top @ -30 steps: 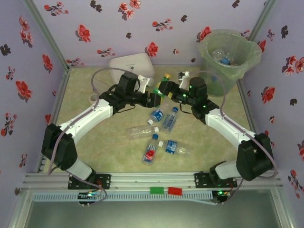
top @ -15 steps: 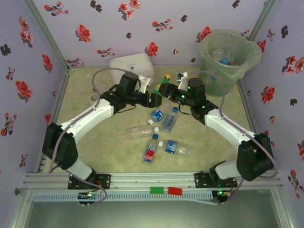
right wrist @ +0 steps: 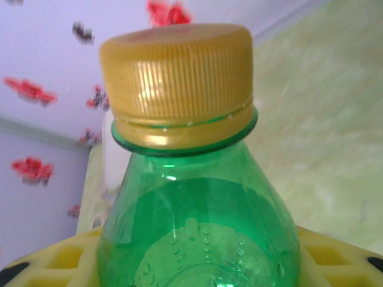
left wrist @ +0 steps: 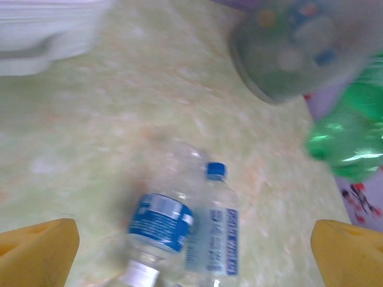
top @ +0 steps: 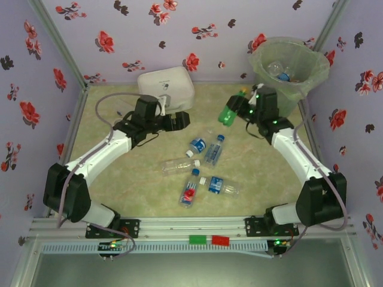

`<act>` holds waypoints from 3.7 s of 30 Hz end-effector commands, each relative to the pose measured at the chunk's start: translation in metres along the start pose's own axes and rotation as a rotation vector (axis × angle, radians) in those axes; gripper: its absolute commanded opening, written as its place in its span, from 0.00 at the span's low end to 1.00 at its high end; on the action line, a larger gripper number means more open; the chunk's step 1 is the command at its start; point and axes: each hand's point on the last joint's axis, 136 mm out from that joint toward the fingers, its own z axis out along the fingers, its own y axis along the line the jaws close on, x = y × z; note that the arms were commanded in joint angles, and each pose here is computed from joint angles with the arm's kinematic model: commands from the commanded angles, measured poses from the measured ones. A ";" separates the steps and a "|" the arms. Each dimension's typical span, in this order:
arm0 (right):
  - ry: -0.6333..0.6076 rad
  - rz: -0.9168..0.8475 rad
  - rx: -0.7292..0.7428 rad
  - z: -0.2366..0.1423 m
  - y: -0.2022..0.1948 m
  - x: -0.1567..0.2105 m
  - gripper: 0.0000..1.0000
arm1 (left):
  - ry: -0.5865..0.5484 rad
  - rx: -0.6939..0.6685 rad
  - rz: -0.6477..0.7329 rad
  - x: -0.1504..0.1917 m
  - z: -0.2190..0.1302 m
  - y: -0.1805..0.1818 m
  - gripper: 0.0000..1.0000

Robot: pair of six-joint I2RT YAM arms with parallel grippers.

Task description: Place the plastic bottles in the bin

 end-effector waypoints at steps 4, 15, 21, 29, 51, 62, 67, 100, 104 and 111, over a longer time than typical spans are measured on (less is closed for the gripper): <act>-0.324 -0.105 0.117 -0.053 0.006 -0.115 0.46 | -0.005 -0.116 -0.114 0.002 0.015 0.034 1.00; -0.795 -0.176 0.324 -0.099 -0.014 -0.235 0.45 | 0.048 -0.153 -0.116 0.021 0.016 0.046 1.00; -0.842 -0.172 0.375 -0.079 -0.038 -0.249 0.44 | 0.073 -0.164 -0.110 0.026 0.014 0.047 1.00; -0.822 -0.182 0.419 -0.041 -0.061 -0.265 0.45 | 0.104 -0.199 -0.081 0.036 0.008 0.055 1.00; -0.652 -0.241 0.353 -0.061 -0.021 -0.251 1.00 | 0.317 -0.204 0.261 0.058 -0.007 0.055 1.00; -0.260 -0.248 0.240 -0.045 0.005 -0.096 1.00 | 0.530 -0.147 0.379 0.123 -0.013 0.057 1.00; -0.078 -0.181 0.229 -0.036 -0.008 -0.012 1.00 | 0.594 -0.140 0.407 0.148 -0.012 0.060 1.00; 0.178 0.137 0.236 0.005 -0.059 0.126 0.99 | 0.840 -0.268 0.569 0.220 0.001 0.099 0.84; 0.171 0.136 0.245 0.005 -0.061 0.125 1.00 | 0.861 -0.268 0.601 0.223 0.003 0.102 0.80; 0.183 0.128 0.251 0.009 -0.064 0.129 1.00 | 0.857 -0.287 0.611 0.222 0.001 0.106 0.61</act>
